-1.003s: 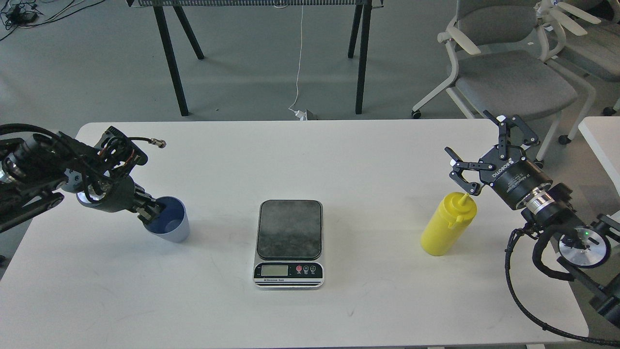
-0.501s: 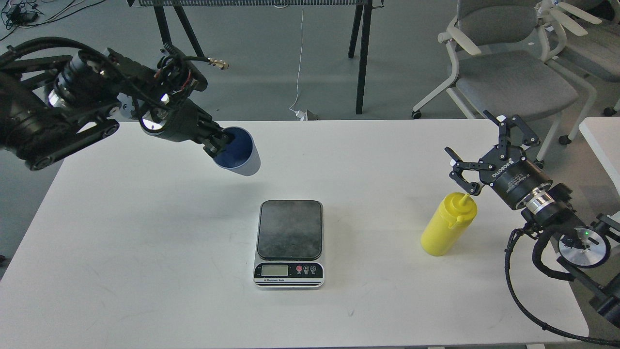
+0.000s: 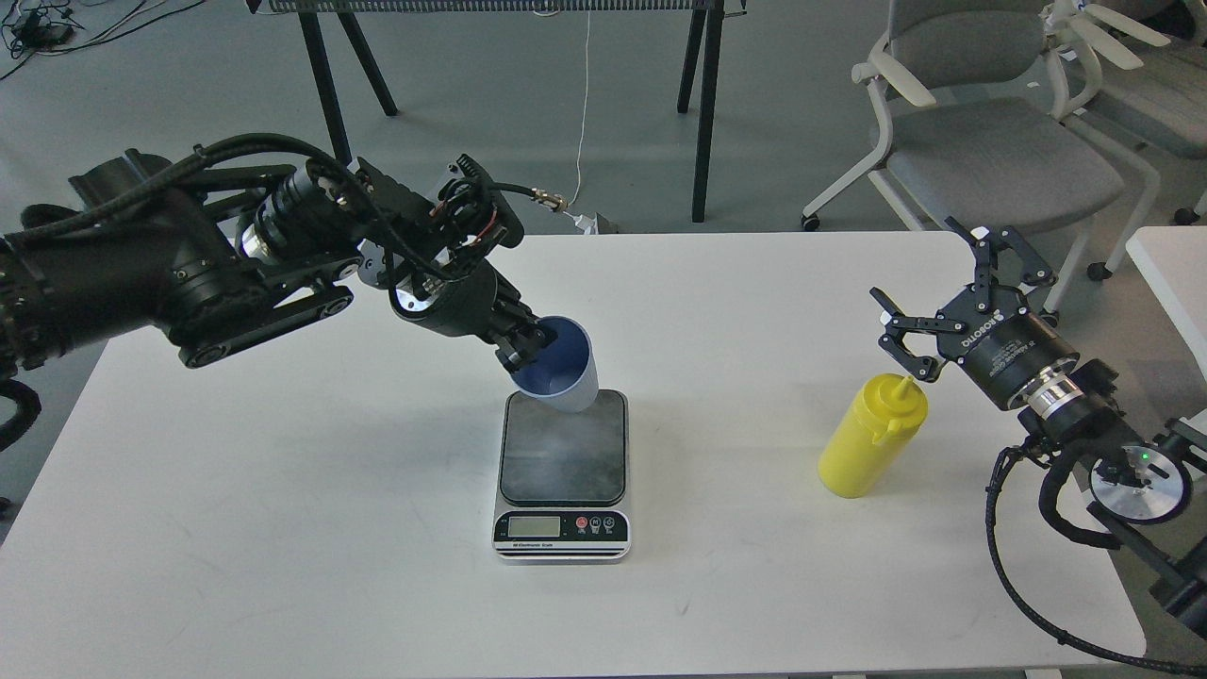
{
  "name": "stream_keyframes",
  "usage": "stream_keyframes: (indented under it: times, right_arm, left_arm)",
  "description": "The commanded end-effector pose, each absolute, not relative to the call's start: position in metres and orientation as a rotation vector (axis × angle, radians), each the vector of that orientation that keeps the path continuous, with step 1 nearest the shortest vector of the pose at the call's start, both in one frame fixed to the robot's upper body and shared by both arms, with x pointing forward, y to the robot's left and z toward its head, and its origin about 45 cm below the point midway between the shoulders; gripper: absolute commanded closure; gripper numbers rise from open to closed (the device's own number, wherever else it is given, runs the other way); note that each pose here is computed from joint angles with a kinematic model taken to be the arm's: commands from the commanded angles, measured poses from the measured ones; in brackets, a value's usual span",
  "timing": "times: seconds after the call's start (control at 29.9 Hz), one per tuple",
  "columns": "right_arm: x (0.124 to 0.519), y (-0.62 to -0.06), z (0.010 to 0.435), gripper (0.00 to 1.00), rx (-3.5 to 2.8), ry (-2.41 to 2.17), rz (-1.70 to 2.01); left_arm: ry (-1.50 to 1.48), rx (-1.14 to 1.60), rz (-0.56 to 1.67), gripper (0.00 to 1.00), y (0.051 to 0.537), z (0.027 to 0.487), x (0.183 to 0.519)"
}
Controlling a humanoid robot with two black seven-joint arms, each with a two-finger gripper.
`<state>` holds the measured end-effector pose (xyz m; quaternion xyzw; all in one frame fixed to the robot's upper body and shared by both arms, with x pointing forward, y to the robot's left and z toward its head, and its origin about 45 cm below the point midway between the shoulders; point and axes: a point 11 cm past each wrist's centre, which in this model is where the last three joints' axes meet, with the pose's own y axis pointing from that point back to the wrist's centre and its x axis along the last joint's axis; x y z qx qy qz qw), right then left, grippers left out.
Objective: Pour seasoning into cup on scale with both arms
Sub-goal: 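Lift the blue cup with the left gripper and lower it onto the scale, then release the cup and raise the left gripper away from the scale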
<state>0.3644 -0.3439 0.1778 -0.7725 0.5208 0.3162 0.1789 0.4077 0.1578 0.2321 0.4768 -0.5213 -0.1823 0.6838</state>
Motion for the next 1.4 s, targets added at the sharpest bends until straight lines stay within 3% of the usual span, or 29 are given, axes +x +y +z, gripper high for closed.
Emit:
stream_keyframes:
  times: [0.0,0.8,0.9,1.14,1.37]
  right_arm:
    - [0.363,-0.344,0.176,0.01,-2.183,1.475,0.898]
    - [0.361,-0.345,0.173,0.01,-2.178,1.482,0.907]
    - [0.360,-0.345,0.172,0.01,-2.178,1.483,0.909]
    - [0.359,-0.347,0.171,0.01,-2.174,1.488,0.910]
    - [0.359,-0.346,0.171,0.01,-2.174,1.486,0.911]
  left_arm:
    - [-1.153,1.056,-0.423,0.96,0.158,0.224,0.401]
    - [-1.106,1.032,-0.446,0.93,0.157,0.203,0.387]
    - [-1.108,1.024,-0.449,0.83,0.155,0.203,0.386]
    - [-1.111,0.994,-0.443,0.39,0.148,0.208,0.383]
    - [-1.078,0.962,-0.383,0.19,0.145,0.220,0.389]
